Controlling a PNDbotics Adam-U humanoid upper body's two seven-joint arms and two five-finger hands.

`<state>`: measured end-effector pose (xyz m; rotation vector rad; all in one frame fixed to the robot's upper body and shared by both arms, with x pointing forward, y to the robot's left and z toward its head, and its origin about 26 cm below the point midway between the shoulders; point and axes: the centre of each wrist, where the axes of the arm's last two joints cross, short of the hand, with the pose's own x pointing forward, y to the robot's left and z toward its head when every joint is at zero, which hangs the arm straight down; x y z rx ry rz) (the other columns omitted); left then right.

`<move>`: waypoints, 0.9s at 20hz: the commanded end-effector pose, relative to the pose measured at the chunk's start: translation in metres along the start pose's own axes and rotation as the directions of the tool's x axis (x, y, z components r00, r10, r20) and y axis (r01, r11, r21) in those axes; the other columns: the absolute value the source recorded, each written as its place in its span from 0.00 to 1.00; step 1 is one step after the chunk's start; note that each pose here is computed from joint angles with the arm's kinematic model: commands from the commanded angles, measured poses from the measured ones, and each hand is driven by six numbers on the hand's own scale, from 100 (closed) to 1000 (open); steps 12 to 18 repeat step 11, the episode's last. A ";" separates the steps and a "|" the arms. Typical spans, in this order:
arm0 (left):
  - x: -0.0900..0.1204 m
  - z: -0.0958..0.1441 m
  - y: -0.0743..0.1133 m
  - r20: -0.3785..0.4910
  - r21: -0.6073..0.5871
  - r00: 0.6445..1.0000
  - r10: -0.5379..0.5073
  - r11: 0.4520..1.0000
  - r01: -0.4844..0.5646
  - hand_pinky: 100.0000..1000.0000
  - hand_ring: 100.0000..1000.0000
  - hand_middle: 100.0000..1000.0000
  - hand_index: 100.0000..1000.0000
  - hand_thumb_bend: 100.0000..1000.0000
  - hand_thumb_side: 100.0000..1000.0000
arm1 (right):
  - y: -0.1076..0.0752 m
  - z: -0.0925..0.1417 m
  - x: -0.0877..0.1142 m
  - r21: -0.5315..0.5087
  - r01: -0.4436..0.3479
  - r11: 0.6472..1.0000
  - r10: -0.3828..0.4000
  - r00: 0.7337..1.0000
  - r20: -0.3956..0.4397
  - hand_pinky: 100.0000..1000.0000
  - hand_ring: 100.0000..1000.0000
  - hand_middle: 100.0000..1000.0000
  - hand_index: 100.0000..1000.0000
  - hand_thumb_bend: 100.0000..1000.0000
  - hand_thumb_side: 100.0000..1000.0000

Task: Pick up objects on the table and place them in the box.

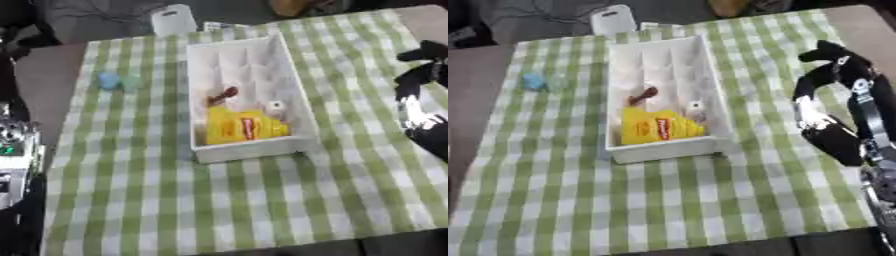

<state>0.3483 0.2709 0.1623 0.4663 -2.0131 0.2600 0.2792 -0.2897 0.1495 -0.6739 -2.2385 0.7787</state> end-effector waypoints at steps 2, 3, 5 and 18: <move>0.011 -0.004 0.006 0.083 -0.052 0.996 0.042 0.998 -0.038 0.70 0.79 0.79 0.83 0.20 1.00 | -0.005 -0.005 0.006 -0.013 -0.015 1.000 0.016 0.999 0.035 0.52 0.56 0.69 0.94 0.00 0.49; 0.010 -0.004 0.006 0.090 -0.060 0.995 0.047 0.997 -0.042 0.70 0.79 0.79 0.83 0.20 1.00 | -0.005 -0.005 0.006 -0.012 -0.016 1.000 0.016 0.999 0.035 0.52 0.56 0.69 0.94 0.00 0.49; 0.009 -0.004 0.007 0.096 -0.071 0.994 0.051 0.997 -0.045 0.69 0.78 0.79 0.83 0.18 1.00 | -0.005 -0.005 0.006 -0.012 -0.015 1.000 0.016 0.999 0.035 0.52 0.56 0.69 0.93 0.00 0.49; 0.004 -0.003 0.008 0.090 -0.074 0.994 0.057 0.996 -0.051 0.68 0.77 0.78 0.83 0.13 1.00 | -0.006 -0.005 0.005 -0.013 -0.016 1.000 0.016 0.999 0.032 0.52 0.56 0.69 0.93 0.00 0.48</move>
